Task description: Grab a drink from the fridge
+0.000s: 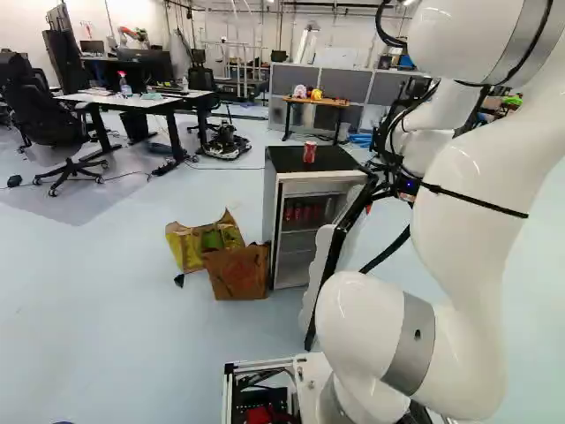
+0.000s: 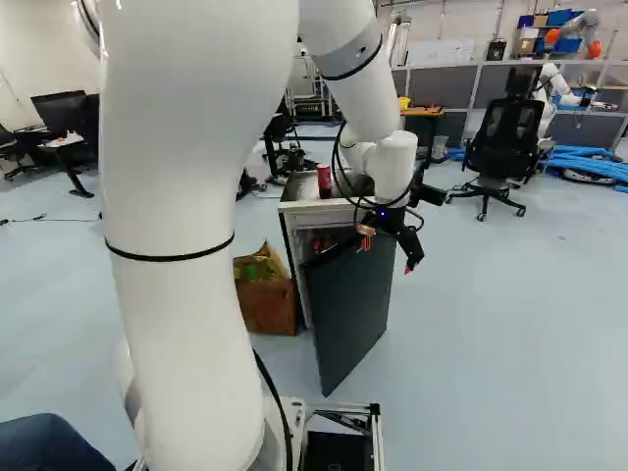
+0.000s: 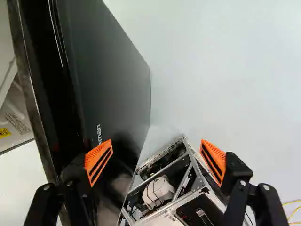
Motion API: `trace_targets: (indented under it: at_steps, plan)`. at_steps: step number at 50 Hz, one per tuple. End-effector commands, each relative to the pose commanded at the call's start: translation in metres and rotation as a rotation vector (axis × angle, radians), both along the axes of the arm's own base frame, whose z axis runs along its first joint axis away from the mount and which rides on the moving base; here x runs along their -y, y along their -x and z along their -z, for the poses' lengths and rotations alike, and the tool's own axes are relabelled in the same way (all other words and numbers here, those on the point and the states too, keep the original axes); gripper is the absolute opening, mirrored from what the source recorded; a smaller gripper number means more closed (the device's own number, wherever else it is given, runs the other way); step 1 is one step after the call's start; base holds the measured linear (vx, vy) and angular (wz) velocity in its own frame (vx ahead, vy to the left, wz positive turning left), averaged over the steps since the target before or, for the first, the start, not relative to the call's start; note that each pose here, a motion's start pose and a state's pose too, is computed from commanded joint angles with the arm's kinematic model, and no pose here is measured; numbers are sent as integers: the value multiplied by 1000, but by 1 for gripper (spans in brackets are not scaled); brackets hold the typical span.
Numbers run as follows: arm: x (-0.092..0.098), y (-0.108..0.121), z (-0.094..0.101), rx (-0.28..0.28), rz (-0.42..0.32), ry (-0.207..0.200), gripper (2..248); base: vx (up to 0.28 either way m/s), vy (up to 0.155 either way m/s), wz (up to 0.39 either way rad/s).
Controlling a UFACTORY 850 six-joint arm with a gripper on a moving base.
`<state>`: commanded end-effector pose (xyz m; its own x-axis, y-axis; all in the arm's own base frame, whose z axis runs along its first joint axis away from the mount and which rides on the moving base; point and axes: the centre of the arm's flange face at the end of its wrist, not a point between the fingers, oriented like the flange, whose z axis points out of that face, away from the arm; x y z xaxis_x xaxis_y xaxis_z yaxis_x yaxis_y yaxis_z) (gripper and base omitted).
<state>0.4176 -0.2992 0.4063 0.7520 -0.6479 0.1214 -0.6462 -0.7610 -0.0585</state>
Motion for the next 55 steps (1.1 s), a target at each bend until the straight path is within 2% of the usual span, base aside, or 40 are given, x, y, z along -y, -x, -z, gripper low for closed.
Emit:
trace_targets:
  at_steps: [55]
  plan:
    - [-82, -3, 1, -44, -208, 25, 247, 0, 0, 0]
